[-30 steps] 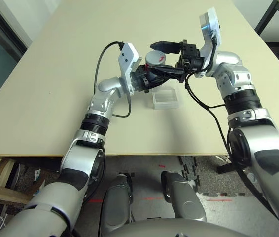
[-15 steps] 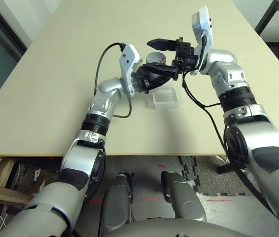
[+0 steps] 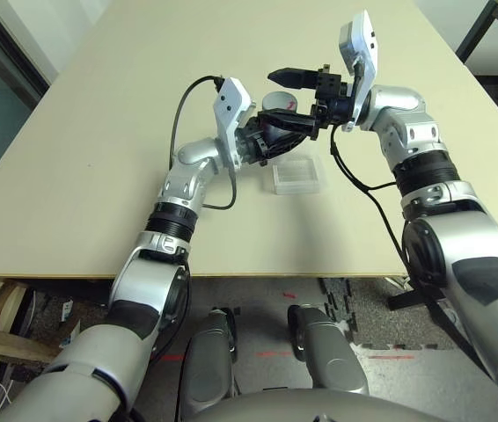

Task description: Pour the medicine from the bottle into the box.

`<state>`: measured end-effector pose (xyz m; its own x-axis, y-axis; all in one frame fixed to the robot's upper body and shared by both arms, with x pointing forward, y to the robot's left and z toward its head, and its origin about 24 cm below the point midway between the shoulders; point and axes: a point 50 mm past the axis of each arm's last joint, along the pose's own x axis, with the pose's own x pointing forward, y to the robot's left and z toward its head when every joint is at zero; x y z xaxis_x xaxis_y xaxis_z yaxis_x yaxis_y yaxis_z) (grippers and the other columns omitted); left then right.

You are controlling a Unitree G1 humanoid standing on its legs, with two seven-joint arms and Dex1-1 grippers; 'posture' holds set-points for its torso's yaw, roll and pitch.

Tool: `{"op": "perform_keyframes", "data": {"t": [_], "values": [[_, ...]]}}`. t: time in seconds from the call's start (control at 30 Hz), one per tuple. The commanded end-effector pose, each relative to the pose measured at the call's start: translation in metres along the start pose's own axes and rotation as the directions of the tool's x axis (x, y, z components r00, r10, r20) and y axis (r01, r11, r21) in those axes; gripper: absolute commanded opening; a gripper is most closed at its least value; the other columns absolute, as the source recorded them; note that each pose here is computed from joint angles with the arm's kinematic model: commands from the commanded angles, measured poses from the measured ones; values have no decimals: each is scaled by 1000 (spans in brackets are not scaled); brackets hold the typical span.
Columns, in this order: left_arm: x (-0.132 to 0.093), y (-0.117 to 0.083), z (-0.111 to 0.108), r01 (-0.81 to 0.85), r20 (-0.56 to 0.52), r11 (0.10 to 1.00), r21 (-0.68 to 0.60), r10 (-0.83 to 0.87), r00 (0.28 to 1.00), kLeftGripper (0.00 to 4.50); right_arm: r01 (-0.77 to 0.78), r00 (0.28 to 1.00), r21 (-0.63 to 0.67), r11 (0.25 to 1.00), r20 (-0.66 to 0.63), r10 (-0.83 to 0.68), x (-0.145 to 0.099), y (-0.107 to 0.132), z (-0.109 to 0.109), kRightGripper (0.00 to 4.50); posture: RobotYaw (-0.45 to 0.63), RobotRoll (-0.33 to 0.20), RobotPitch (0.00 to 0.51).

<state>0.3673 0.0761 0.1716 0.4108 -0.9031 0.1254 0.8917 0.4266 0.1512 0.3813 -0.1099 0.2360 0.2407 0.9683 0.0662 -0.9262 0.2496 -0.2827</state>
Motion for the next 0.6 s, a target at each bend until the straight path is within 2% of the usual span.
{"op": "perform_keyframes", "data": {"t": [0.03, 0.33, 0.6], "values": [[-2, -1, 2, 28, 8, 999, 17, -28, 1000, 2629, 138, 990, 4, 990, -36, -138, -36, -13, -1, 4500, -249, 0, 143], [-1, 0, 1, 23, 4, 1000, 11, -23, 1000, 2629, 183, 981, 6, 983, -68, -182, -62, -16, -3, 4500, -250, 0, 144], [-3, 3, -1, 9, 2, 1000, 10, -9, 1000, 2629, 168, 984, 22, 986, -71, -166, -67, -13, -5, 4500, -248, 0, 147]]}}
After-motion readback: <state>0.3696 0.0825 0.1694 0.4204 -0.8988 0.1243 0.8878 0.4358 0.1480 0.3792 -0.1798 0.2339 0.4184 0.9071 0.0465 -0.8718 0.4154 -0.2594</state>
